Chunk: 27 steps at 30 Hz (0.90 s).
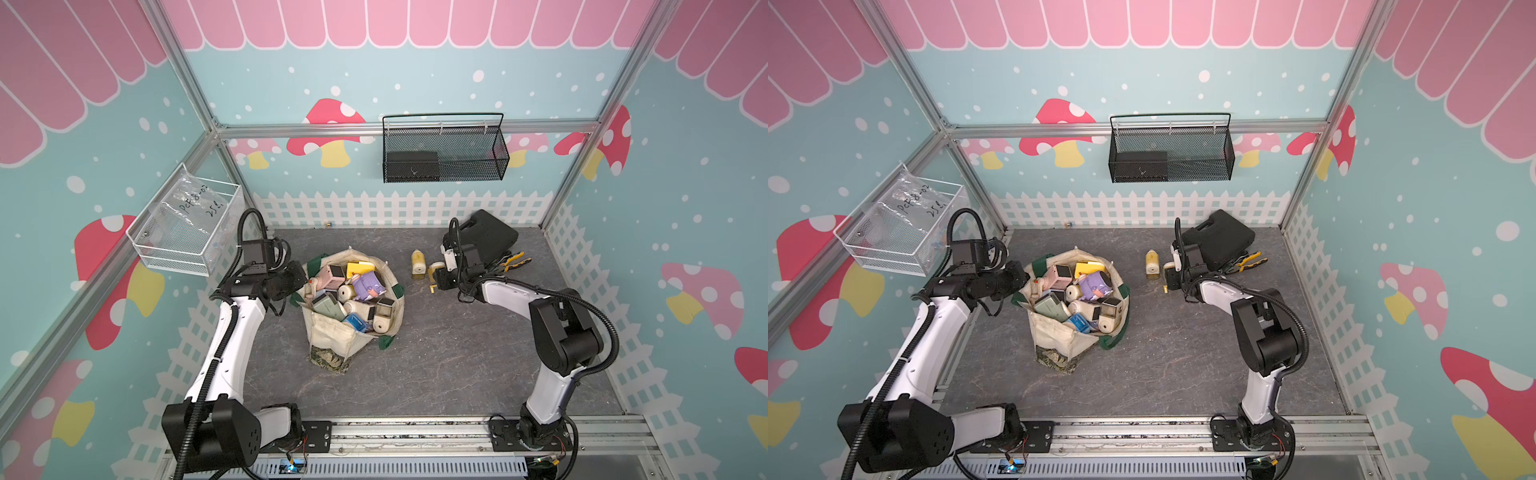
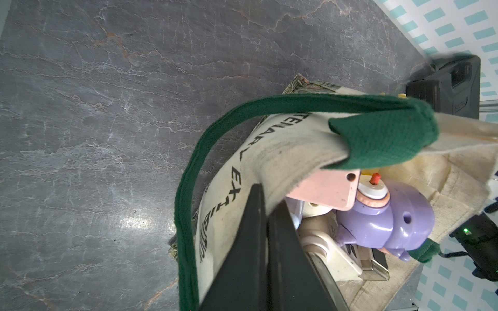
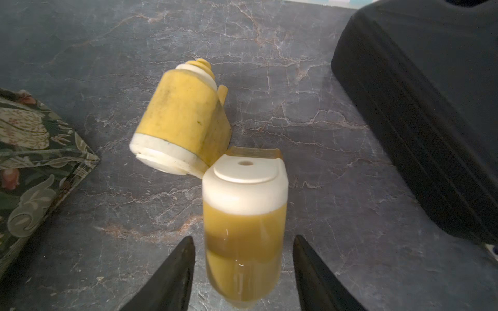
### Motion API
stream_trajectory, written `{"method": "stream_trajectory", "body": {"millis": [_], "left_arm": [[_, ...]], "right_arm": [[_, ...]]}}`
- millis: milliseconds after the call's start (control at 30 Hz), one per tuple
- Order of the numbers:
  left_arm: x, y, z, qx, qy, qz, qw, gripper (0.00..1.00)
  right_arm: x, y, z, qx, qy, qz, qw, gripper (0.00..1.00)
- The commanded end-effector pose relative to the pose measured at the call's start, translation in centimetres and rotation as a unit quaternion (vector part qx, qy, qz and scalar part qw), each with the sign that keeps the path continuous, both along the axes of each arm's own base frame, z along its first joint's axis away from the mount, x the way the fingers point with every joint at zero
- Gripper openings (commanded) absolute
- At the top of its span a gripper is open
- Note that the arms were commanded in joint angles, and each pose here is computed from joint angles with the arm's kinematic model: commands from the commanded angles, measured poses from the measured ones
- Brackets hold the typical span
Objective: Take out the pencil sharpeners from the tote bags
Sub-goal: Place the pencil sharpener at the center of the board.
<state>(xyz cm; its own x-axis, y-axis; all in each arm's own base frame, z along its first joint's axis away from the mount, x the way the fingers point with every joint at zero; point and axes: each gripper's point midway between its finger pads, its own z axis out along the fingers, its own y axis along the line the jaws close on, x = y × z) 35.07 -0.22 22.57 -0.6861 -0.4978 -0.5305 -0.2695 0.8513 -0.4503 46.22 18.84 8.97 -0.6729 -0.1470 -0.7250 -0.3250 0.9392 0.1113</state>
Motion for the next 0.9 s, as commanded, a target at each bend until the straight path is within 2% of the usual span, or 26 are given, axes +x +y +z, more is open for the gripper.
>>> {"method": "stream_trajectory", "body": {"millis": [0, 67, 100, 533, 667, 867], "left_arm": [[0.5, 0.4, 1.5, 0.007, -0.023, 0.005, 1.0, 0.0], [0.5, 0.4, 1.5, 0.007, -0.023, 0.004, 1.0, 0.0], [0.5, 0.4, 1.5, 0.007, -0.023, 0.004, 1.0, 0.0], [0.5, 0.4, 1.5, 0.005, -0.023, 0.004, 1.0, 0.0], [0.5, 0.3, 1.5, 0.005, -0.024, 0.003, 1.0, 0.0], [0.5, 0.3, 1.5, 0.005, -0.024, 0.003, 1.0, 0.0]], "right_arm": [[0.6, 0.1, -0.4, -0.005, 0.014, 0.0, 1.0, 0.55], [1.1, 0.4, 0.3, -0.001, 0.011, 0.003, 1.0, 0.54], [1.3, 0.5, -1.1, -0.006, 0.027, 0.004, 1.0, 0.53], [3.7, 1.5, -1.6, -0.003, 0.055, 0.004, 0.998, 0.5], [4.0, 1.6, -1.3, -0.002, 0.058, 0.004, 0.998, 0.52], [3.9, 1.8, 0.6, 0.006, 0.041, 0.009, 0.999, 0.62]]}}
